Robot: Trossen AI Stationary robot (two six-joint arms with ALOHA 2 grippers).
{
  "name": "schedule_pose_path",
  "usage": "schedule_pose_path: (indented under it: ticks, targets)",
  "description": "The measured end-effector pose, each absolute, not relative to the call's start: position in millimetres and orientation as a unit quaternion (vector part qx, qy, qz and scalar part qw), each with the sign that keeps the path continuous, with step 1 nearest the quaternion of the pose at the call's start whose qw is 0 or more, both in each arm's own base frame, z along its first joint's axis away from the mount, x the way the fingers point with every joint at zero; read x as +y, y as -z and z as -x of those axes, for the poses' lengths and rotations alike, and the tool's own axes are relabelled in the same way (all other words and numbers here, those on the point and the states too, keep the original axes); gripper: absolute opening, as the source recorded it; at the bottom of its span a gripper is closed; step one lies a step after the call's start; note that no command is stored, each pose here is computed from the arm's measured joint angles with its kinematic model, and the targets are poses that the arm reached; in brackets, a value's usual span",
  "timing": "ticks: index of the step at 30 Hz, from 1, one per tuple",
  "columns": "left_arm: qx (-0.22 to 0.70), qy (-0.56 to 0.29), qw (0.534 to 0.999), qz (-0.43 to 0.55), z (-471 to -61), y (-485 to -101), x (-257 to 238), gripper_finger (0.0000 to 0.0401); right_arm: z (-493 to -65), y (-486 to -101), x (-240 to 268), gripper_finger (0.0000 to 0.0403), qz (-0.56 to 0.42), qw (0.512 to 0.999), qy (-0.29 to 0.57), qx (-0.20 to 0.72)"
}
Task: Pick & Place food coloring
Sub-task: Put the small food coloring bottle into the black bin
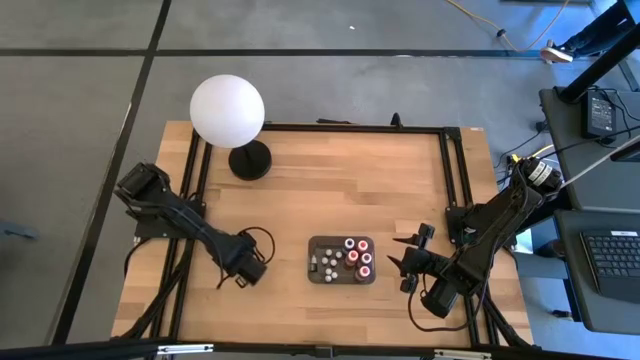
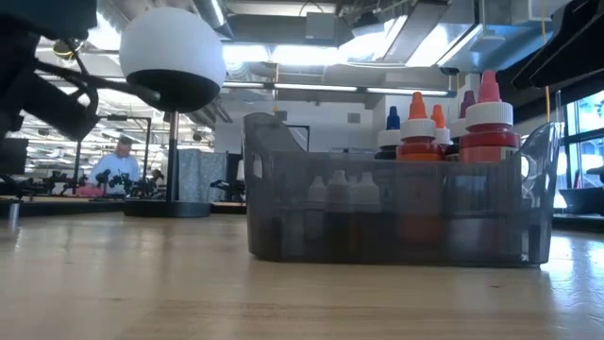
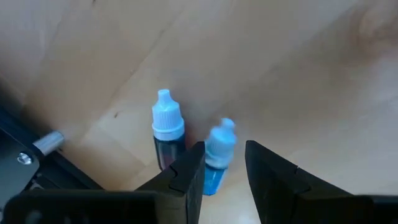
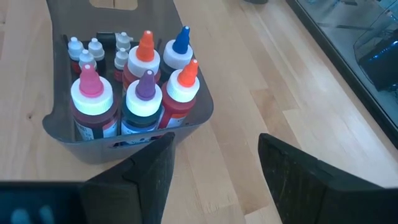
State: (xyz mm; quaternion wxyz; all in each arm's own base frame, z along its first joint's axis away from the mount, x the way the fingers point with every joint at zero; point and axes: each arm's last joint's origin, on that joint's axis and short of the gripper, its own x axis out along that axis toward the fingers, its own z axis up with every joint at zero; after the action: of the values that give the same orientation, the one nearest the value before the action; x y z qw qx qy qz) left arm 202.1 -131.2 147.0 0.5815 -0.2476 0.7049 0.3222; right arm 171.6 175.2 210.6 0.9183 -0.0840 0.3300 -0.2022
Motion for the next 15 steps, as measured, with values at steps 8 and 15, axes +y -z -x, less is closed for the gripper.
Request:
schedule_pose_path:
  ticks: [8, 15]
  targets:
    - [0.721, -0.322, 0.567, 0.236, -207, -138, -127, 0.0107, -172, -211, 175, 0.0233, 0.084, 0.918, 0.202, 0.33]
    - [0.761, -0.277, 0.535, 0.239, -211, -133, -123, 0.01, -172, -211, 175, 0.0233, 0.084, 0.918, 0.202, 0.33]
